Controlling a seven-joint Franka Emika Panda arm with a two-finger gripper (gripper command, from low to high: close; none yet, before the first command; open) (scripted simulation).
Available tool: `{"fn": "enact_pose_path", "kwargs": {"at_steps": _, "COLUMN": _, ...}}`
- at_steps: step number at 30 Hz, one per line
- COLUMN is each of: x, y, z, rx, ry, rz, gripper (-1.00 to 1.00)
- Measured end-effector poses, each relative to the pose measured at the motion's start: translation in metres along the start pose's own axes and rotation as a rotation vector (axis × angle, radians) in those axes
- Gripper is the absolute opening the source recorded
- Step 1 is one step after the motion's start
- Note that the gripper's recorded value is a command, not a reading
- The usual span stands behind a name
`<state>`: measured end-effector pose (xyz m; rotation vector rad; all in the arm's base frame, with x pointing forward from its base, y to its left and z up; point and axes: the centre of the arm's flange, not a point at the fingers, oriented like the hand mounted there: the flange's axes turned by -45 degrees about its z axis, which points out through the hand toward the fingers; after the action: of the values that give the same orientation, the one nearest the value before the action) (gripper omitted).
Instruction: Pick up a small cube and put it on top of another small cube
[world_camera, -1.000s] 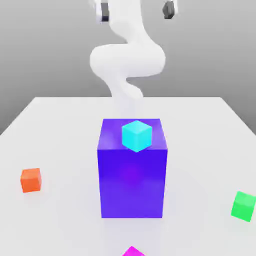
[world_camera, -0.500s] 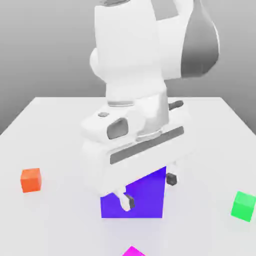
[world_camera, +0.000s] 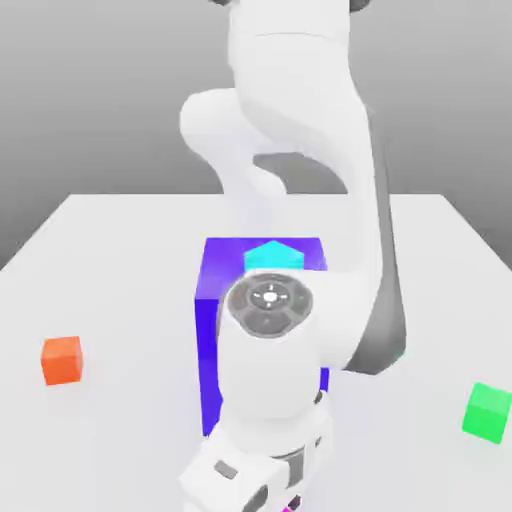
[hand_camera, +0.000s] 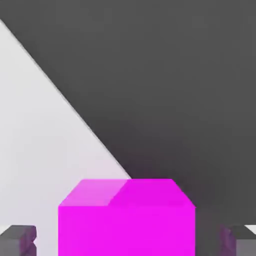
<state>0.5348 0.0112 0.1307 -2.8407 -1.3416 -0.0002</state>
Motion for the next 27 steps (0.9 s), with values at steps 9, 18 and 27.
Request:
{"fn": "enact_pose_path", "kwargs": {"at_steps": 9, "x": 0.014, "y": -0.018, "z": -0.060, "rx": 0.007, "ry": 0.000, "rz": -0.078, "gripper": -1.00}}
{"fn": "enact_pose_path", "kwargs": {"at_steps": 18, "x": 0.106, "y": -0.214, "z": -0.094, "rx": 0.022, "ry": 0.001, "rz": -0.860, "gripper": -1.00}}
{"fn": "enact_pose_path", "kwargs": {"at_steps": 27, "x": 0.124, "y": -0.326, "z": -0.052, "rx": 0.002, "ry": -0.002, "rz": -1.291, "gripper": 1.00}}
